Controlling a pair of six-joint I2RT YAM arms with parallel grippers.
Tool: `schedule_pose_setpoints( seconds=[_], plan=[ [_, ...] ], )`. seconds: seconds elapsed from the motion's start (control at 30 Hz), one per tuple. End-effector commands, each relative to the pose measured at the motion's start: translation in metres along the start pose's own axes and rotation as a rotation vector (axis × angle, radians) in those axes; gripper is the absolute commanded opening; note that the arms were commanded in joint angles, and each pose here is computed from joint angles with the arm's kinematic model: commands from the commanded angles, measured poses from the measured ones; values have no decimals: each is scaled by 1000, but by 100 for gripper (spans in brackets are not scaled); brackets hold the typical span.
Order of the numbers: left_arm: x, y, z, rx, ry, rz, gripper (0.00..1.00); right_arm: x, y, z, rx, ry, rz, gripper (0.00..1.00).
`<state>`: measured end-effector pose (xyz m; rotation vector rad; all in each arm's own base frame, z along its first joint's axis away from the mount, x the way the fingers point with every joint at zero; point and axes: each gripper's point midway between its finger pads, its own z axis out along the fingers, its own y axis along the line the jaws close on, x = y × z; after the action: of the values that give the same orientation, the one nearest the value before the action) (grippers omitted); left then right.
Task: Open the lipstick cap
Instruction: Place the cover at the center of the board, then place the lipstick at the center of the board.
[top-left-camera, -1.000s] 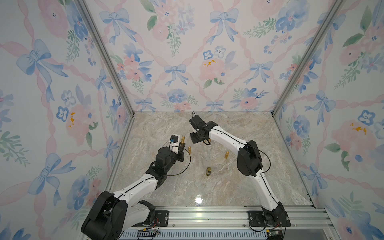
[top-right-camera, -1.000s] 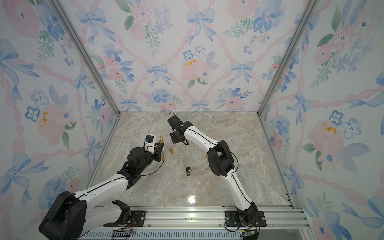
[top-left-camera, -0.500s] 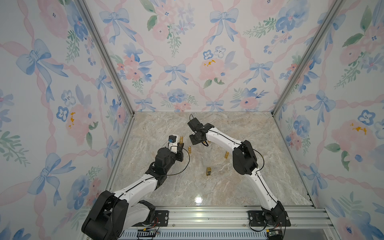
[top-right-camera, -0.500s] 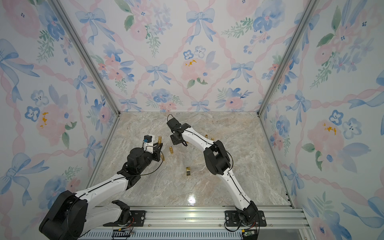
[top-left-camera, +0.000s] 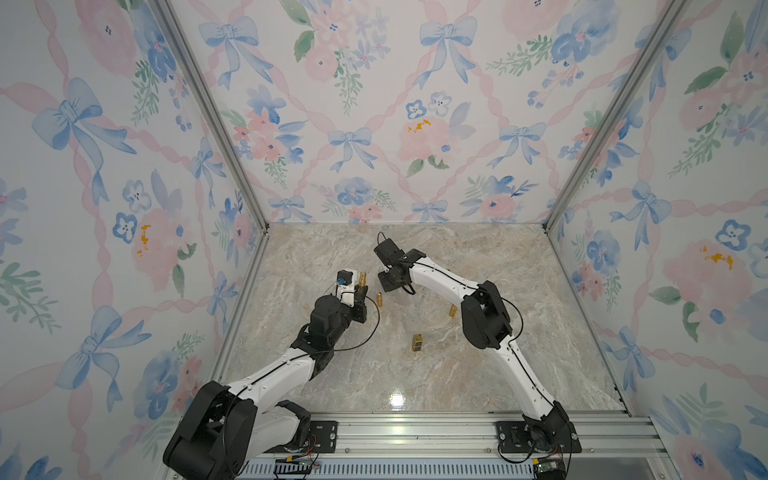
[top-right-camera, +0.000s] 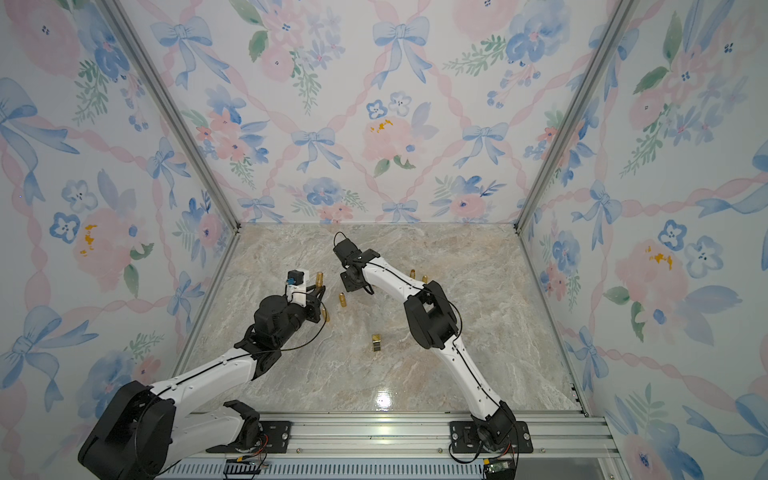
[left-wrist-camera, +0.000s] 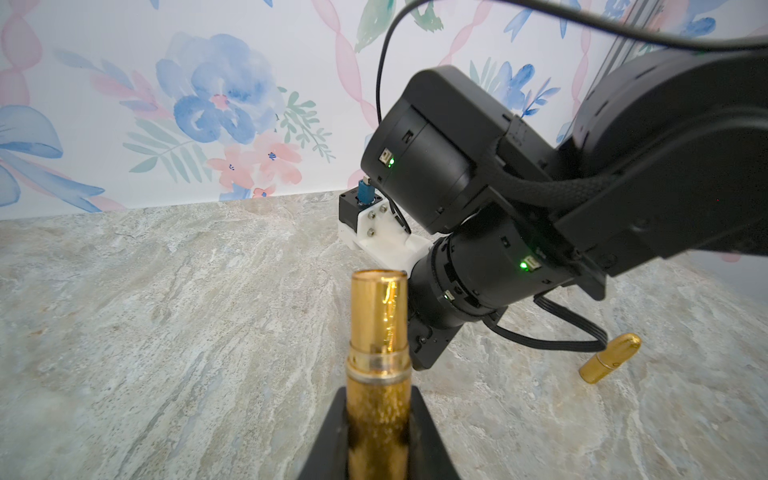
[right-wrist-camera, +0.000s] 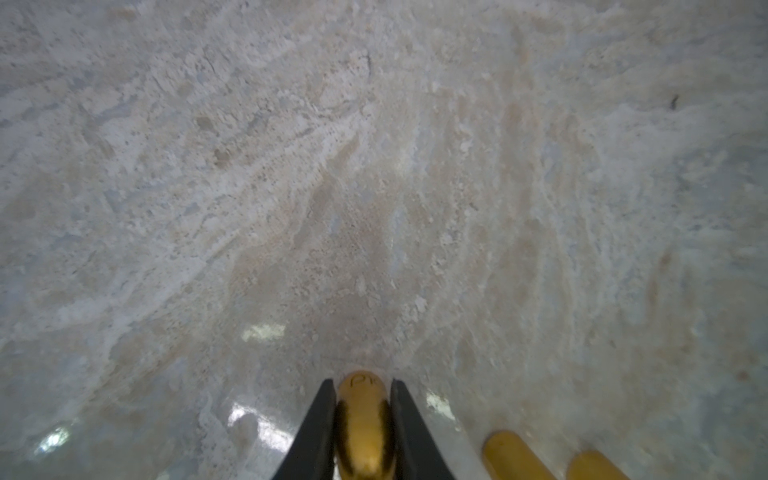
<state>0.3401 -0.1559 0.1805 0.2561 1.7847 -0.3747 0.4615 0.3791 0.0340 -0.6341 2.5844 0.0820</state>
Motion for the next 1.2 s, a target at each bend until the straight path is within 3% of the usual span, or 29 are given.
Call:
schedule_pose_setpoints(
  seconds=[0.0, 0.27, 0.6, 0.93, 1.17],
  plan=[
    [-3, 2, 0, -4, -18, -22, 0, 2, 6, 7, -5, 7, -13, 27],
    [-3, 1, -1, 1, -23, -21, 0, -18, 9, -24, -23, -40, -12, 37],
    [-7, -6, -2, 42, -30, -5, 0, -23, 1, -99, -69, -68, 10, 50],
    [-1, -32, 6, 178, 7, 40, 0, 16, 4, -189, -314, -40, 122, 59],
    [2, -52, 11, 256, 26, 75, 0, 38, 31, -227, -553, -16, 205, 62]
  ],
)
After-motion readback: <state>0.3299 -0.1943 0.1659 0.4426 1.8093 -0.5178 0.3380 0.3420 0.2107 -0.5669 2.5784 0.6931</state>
